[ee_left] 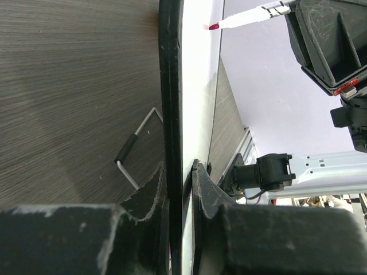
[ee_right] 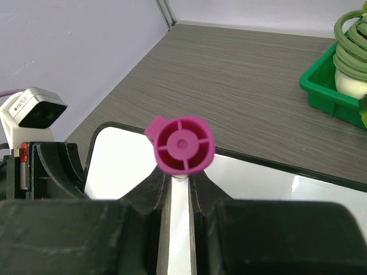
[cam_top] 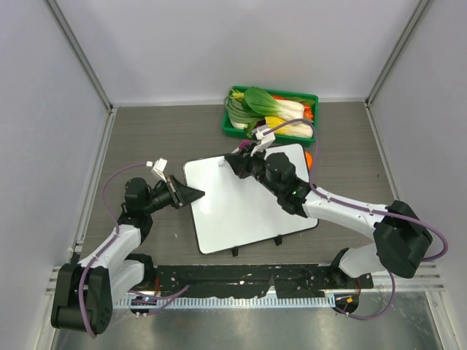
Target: Write a sentence on the whiteboard
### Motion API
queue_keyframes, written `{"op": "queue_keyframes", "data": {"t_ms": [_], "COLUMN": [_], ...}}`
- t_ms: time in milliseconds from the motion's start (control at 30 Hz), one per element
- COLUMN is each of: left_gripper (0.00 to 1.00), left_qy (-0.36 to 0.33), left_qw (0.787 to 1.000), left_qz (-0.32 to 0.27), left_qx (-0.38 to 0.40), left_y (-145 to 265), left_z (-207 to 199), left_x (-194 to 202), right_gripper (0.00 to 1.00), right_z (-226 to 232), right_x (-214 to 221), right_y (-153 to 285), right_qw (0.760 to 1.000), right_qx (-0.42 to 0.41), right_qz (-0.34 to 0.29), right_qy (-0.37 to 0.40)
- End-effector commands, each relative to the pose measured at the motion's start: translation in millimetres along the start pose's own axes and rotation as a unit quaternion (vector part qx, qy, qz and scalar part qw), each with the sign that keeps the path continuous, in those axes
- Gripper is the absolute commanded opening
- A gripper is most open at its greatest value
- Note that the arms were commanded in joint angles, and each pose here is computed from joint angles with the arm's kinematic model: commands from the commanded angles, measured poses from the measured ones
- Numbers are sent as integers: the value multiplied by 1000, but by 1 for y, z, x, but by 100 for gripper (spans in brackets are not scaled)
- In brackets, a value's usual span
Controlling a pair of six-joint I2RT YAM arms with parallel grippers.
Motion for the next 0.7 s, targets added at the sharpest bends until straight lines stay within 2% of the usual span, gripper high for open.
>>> {"op": "queue_keyframes", "data": {"t_ms": [0, 667], "left_gripper": [0, 0], "left_qy": [-53, -57], "left_qw": [994, 994], "left_qz": [-4, -6], "left_qx": [-97, -96], "left_y": [3, 3], "left_z": [41, 39], "left_x": [12, 11], "right_gripper": [1, 1], "right_z": [6, -12], "right_x": [-13, 10], "right_y": [-4, 21], "right_qw": [1000, 1000], "right_qx": [-3, 18], "right_qz": [-28, -3], "right_qy": [-1, -8]}}
Point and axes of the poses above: each gripper's point midway between its finger pads, its own y axis back along the fingers, its own z axis along the line the jaws close on, x = y × z, the point moved 4 cm from there along y, back along the fingers, and after that the axes turned 10 degrees about -y, right-handed, at the moved point
